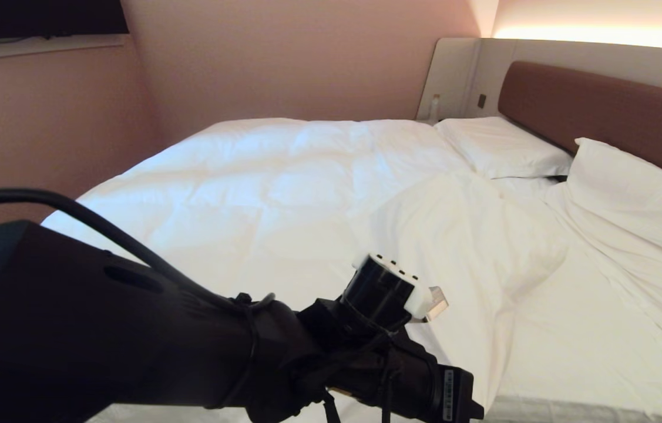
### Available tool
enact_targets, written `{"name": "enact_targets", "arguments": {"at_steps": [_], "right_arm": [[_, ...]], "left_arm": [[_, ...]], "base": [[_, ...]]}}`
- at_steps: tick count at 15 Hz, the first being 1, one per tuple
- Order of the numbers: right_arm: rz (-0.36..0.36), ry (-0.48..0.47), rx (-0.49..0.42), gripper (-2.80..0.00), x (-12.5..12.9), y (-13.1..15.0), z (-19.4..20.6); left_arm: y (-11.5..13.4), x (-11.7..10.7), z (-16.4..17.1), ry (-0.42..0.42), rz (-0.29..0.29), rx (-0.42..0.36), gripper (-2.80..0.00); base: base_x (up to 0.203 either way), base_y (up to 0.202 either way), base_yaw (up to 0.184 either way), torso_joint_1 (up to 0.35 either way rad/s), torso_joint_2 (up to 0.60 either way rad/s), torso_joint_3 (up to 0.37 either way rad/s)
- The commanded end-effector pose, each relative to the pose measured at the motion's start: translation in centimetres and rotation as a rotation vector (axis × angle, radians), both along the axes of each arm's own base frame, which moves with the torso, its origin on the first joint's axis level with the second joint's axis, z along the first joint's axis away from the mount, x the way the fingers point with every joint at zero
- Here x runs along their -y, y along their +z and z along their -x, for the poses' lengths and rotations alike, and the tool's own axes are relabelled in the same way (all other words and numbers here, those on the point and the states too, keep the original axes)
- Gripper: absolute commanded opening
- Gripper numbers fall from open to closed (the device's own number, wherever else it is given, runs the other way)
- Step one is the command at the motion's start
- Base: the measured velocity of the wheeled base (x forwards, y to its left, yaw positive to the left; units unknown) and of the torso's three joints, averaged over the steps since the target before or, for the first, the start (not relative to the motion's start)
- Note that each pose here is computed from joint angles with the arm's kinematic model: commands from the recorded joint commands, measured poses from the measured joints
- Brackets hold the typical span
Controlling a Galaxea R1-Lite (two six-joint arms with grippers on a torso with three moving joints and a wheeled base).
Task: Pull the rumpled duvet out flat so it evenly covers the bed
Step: Flatten the corners of the folded blanket
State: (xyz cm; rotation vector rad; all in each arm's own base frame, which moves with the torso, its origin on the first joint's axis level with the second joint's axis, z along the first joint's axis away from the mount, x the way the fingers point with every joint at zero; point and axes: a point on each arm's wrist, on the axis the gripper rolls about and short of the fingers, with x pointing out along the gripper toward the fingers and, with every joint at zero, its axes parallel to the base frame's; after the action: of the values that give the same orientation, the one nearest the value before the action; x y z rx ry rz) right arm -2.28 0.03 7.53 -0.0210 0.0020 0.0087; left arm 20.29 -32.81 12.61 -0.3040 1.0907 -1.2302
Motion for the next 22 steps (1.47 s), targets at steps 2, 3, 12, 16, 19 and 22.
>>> {"name": "enact_targets", "arguments": {"at_steps": [2, 3, 12, 16, 19, 22], "right_arm": [[0.000, 0.000, 0.001, -2.80, 0.0, 0.0, 0.0], [0.000, 0.000, 0.000, -2.80, 0.0, 0.0, 0.0], [0.000, 0.000, 0.001, -2.80, 0.0, 0.0, 0.0], [0.000, 0.000, -0.001, -2.80, 0.0, 0.0, 0.0], [0.000, 0.000, -0.001, -2.80, 0.0, 0.0, 0.0], [0.000, 0.000, 0.000, -2.80, 0.0, 0.0, 0.0]], "left_arm": [[-0.9, 0.2, 0.0, -0.005, -0.020, -0.018, -2.80], [-1.1, 0.2, 0.0, -0.005, -0.023, -0.021, -2.80], [-2.0, 1.1, 1.1, -0.041, -0.042, -0.032, 0.00], [0.1, 0.9, 1.8, -0.039, 0.032, 0.030, 0.00], [3.8, -0.7, 2.0, 0.051, 0.132, 0.148, 0.00], [4.1, -2.6, 2.5, 0.075, 0.112, 0.210, 0.00]], "base": [[0.000, 0.000, 0.000, 0.000, 0.00, 0.000], [0.000, 0.000, 0.000, 0.000, 0.00, 0.000], [0.000, 0.000, 0.000, 0.000, 0.00, 0.000], [0.000, 0.000, 0.000, 0.000, 0.00, 0.000], [0.000, 0.000, 0.000, 0.000, 0.00, 0.000], [0.000, 0.000, 0.000, 0.000, 0.00, 0.000]]}}
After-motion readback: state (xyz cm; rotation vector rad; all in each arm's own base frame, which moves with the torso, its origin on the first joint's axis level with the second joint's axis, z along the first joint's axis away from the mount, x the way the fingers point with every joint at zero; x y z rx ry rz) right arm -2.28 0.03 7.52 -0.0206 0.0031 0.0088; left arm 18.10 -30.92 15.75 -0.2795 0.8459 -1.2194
